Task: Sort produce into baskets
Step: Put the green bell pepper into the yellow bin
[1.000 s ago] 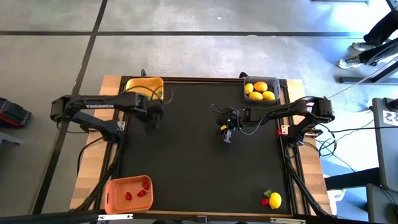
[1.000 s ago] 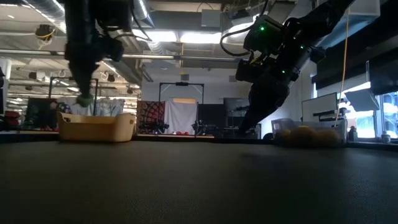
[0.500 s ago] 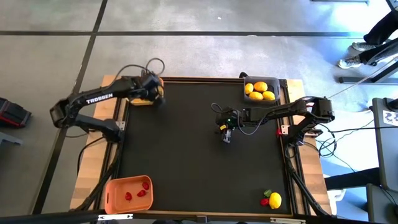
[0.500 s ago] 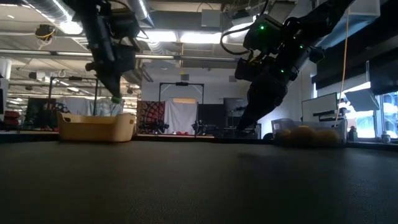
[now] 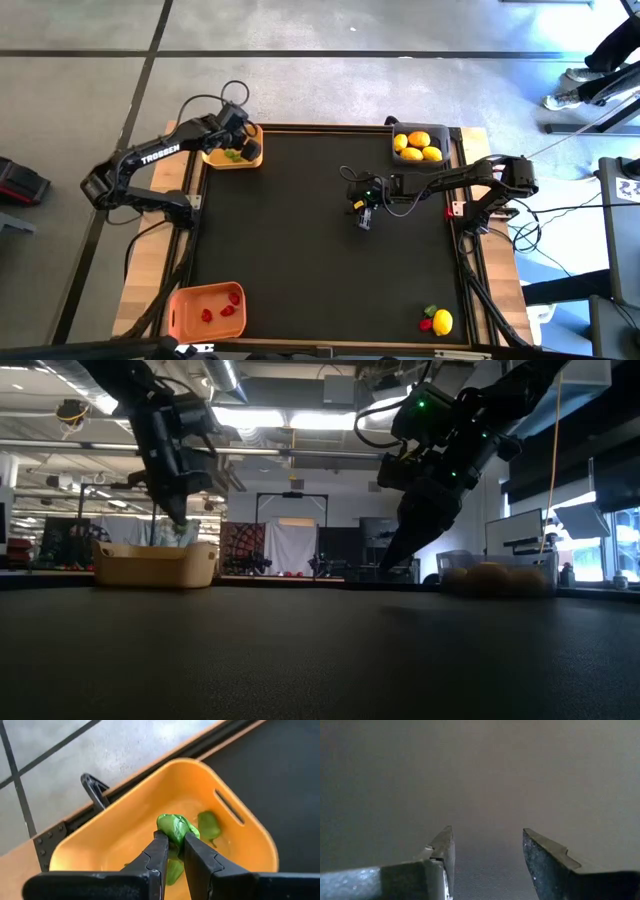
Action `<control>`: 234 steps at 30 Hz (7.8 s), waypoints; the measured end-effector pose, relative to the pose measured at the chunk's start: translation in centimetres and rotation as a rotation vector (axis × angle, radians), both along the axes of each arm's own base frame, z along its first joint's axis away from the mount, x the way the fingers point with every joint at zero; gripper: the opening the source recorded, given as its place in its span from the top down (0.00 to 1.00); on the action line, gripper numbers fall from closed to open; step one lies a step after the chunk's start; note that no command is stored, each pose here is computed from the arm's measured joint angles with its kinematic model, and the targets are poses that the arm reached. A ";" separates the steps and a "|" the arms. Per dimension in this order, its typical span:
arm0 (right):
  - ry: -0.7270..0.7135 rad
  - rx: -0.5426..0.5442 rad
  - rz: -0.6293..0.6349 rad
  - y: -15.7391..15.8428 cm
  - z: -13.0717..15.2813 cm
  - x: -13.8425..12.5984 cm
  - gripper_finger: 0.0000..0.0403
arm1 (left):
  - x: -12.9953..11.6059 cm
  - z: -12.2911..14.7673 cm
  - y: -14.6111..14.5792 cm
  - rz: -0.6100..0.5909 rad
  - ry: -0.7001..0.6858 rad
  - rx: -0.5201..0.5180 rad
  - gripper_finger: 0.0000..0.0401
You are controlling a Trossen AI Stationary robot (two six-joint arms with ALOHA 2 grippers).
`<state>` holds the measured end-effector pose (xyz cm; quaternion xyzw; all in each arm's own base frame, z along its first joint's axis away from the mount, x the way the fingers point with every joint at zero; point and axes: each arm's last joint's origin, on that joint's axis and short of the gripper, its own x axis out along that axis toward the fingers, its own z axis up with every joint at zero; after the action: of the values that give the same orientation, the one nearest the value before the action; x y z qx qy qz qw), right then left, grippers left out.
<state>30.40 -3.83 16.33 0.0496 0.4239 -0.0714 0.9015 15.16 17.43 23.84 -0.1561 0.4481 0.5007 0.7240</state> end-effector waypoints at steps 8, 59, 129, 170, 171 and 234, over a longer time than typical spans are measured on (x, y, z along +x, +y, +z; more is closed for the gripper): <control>0.000 0.000 0.000 0.0 0.0 0.0 0.57 | -0.7 -1.6 -0.2 0.021 0.029 -0.037 0.89; 0.183 0.389 0.224 12.4 7.6 -9.9 0.57 | 9.8 1.0 -14.6 -0.606 -0.450 -0.117 0.54; 0.677 0.192 0.338 23.8 0.4 -12.4 0.96 | 9.7 0.1 -14.6 -0.575 -0.474 -0.115 0.54; -0.039 -0.385 0.250 13.1 8.7 -3.4 0.95 | 13.7 -0.6 -16.3 -0.712 -0.693 -0.113 0.21; -0.069 -0.393 0.261 13.2 8.9 -3.2 0.95 | 13.8 -0.5 -16.5 -0.722 -0.709 -0.111 0.21; -0.544 -0.637 0.390 13.0 13.0 0.4 0.95 | 17.3 0.8 -21.0 -0.881 -1.196 -0.055 0.61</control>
<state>30.75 9.16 29.32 -0.2935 0.1303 -0.0115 0.9470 32.49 -3.56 24.67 -0.2261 0.0109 -0.0178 0.9739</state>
